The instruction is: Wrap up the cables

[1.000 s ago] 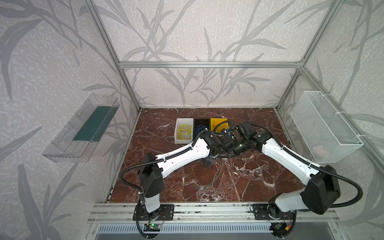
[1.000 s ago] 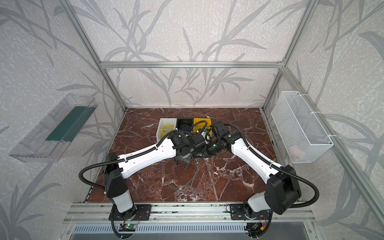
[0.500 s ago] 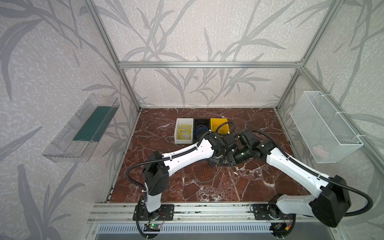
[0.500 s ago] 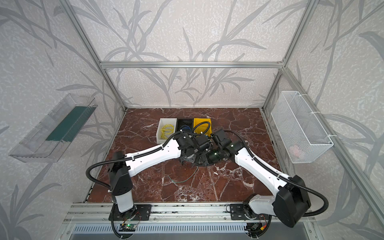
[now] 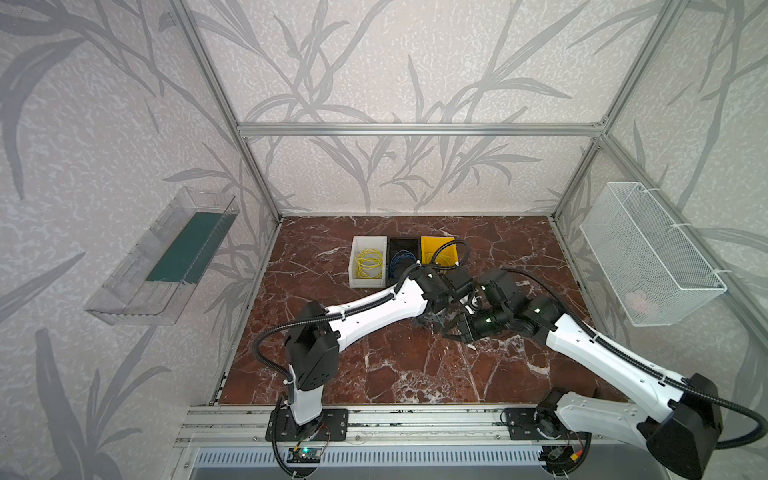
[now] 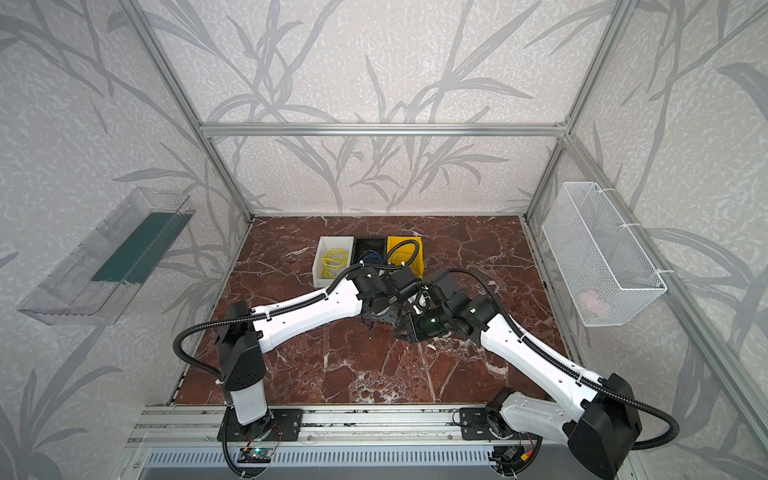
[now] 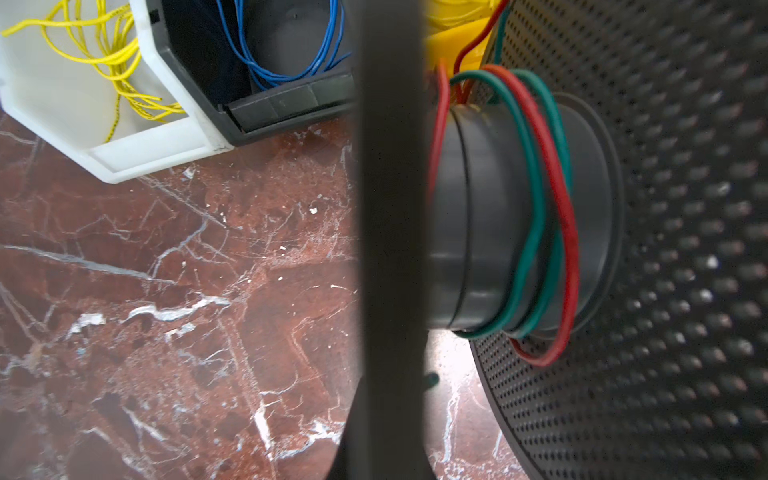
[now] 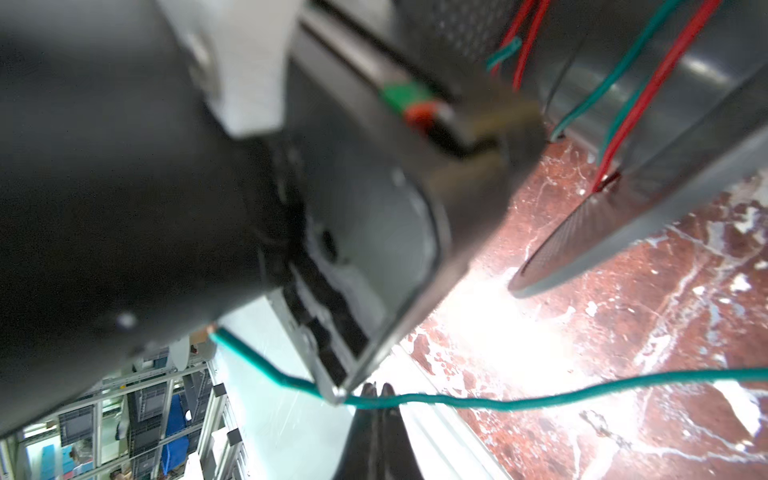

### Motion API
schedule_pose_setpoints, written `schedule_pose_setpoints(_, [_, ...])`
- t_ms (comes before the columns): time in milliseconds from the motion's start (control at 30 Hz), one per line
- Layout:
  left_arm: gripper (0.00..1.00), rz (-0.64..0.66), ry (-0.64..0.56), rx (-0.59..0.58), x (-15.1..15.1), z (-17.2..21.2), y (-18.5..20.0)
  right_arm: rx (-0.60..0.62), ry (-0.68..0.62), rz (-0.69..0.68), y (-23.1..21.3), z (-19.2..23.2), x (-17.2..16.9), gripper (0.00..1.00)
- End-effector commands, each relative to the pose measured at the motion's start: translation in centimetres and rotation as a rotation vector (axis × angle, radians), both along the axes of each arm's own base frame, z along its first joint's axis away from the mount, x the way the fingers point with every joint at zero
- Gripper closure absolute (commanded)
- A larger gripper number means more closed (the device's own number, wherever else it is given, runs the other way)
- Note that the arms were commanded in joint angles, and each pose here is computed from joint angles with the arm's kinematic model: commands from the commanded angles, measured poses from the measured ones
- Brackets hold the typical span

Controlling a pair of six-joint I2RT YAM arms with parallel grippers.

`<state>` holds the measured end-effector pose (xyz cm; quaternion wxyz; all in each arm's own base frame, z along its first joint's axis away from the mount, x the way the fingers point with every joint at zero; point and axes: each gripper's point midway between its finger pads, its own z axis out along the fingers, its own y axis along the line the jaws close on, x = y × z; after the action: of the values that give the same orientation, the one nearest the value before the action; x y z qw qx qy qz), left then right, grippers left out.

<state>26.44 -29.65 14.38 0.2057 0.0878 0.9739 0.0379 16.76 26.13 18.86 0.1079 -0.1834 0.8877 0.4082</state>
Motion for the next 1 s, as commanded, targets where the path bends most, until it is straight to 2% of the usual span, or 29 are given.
schedule_pose_setpoints(0, [1.0,0.05,0.025,-0.006,-0.6,-0.5,1.4,0.031,-0.135,-0.032,-0.9,3.0,0.5,1.0])
schedule_pose_setpoints(167, [1.0,0.072,0.056,-0.055,-0.8,-1.6,1.6,0.061,-0.17,-0.021,-1.3,4.9,0.0,1.0])
schedule_pose_setpoints(333, [1.0,0.081,0.052,-0.07,-0.5,-1.5,2.1,-0.006,-0.23,-0.027,-3.5,7.2,-0.4,1.0])
schedule_pose_setpoints(367, [1.0,0.08,0.05,-0.06,-0.5,-1.5,2.3,-0.003,-0.24,-0.035,-4.0,8.0,-0.4,0.97])
schedule_pose_setpoints(500, [1.0,0.07,0.051,-0.006,-0.7,-1.7,3.4,0.055,-0.263,-0.072,-5.7,11.7,-0.3,0.68])
schedule_pose_setpoints(633, [1.0,0.066,0.066,0.014,-1.1,-2.2,4.0,0.16,-0.265,-0.065,-5.8,15.0,-0.5,0.53])
schedule_pose_setpoints(767, [1.0,0.059,0.077,0.023,-1.5,-2.5,4.3,0.161,-0.254,-0.07,-6.1,14.7,-0.1,0.51])
schedule_pose_setpoints(967, [1.0,0.0,0.103,0.002,-3.1,-1.5,4.8,-0.021,-0.328,-0.245,-10.0,12.3,3.4,0.5])
